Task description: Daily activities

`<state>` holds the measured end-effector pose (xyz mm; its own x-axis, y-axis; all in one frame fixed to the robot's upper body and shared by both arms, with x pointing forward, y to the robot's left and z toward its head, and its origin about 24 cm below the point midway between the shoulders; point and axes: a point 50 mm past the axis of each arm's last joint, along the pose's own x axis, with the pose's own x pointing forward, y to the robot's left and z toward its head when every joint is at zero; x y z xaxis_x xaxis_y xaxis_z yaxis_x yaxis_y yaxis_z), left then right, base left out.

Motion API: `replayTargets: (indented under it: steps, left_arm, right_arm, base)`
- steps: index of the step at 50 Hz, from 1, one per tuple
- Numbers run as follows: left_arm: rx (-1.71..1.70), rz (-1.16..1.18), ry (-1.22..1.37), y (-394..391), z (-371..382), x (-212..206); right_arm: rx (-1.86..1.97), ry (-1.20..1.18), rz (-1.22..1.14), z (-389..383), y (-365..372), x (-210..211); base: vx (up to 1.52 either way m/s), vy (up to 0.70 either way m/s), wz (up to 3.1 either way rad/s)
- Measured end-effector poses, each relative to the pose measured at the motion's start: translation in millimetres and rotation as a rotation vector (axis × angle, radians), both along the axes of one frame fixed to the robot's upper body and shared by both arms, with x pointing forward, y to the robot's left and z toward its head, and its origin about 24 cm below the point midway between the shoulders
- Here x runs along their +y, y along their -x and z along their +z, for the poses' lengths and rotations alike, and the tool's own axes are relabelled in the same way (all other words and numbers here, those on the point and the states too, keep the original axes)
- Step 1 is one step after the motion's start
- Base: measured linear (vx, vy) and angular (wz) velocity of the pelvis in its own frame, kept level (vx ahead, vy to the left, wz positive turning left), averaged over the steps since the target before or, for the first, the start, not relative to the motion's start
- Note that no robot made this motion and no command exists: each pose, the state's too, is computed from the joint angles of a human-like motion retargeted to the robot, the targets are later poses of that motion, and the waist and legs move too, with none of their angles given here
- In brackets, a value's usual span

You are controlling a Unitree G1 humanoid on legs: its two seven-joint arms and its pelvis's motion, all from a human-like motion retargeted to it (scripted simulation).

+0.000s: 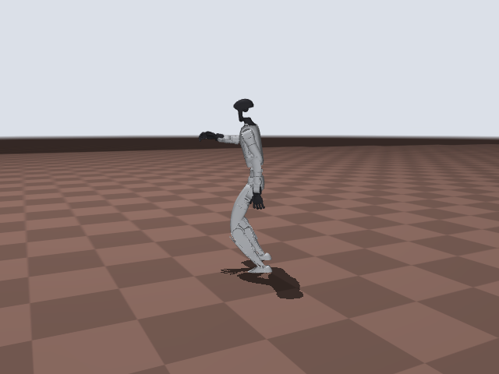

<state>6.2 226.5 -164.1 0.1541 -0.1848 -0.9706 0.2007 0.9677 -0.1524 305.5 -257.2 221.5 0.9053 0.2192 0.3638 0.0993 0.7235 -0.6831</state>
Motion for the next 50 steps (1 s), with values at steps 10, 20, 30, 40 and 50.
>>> replayTargets:
  steps: [10, 20, 30, 40, 50]
  left_arm:
    - [-1.282, -0.240, -0.193, -260.3, 205.8, 23.9]
    - [-2.215, -0.369, -0.155, -269.3, 398.2, -62.3]
    - [-1.228, -0.475, 0.363, -208.6, 199.6, -70.1]
    - [-2.490, -0.506, 0.108, -246.6, 458.4, -121.0]
    - [-1.547, -0.920, 0.008, -273.2, 270.2, -101.5]
  right_arm:
    - [0.829, 0.099, 0.081, -228.8, 67.3, 31.4]
    - [0.400, 0.147, 0.331, -141.4, 34.6, 103.6]
    - [-0.611, -0.007, 0.619, 61.5, 82.1, 158.5]
    - [0.595, 0.292, 0.498, -182.1, 44.0, 133.9]
    - [-0.412, 0.238, 0.814, 25.8, 78.2, 197.8]
  base:
    - [0.05, 0.04, 0.29]
    - [-0.02, 0.01, 0.02]
    - [0.02, -0.03, -0.31]
    - [-0.02, -0.04, 0.32]
    - [0.00, 0.01, -0.20]
